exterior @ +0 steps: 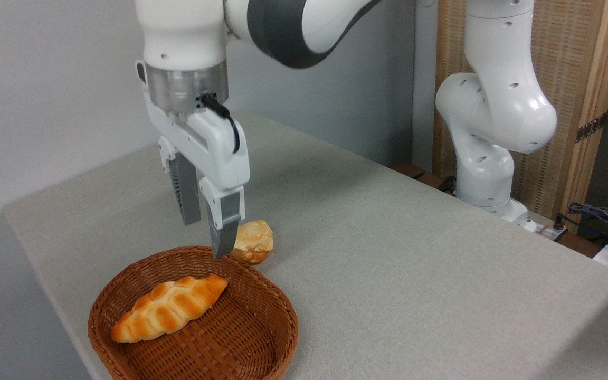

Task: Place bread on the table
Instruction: 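Move the open gripper over the braided bread roll in the basket, then lower the gripper onto the braided roll and close on it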

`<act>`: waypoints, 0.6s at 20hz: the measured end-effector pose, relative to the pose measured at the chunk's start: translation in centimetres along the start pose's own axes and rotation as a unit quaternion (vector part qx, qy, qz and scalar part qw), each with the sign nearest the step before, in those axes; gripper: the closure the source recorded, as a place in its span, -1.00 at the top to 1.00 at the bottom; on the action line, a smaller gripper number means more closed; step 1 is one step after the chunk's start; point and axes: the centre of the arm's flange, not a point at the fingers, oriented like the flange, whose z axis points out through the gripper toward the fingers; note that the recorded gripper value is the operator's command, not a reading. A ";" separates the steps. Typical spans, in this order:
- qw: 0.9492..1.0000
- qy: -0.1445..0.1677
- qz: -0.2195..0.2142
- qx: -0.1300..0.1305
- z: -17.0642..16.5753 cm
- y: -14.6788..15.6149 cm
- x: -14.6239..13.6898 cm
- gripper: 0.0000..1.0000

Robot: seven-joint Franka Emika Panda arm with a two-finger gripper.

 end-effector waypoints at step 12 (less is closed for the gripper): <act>0.998 0.031 -0.041 -0.033 7.6 -1.9 2.3 1.00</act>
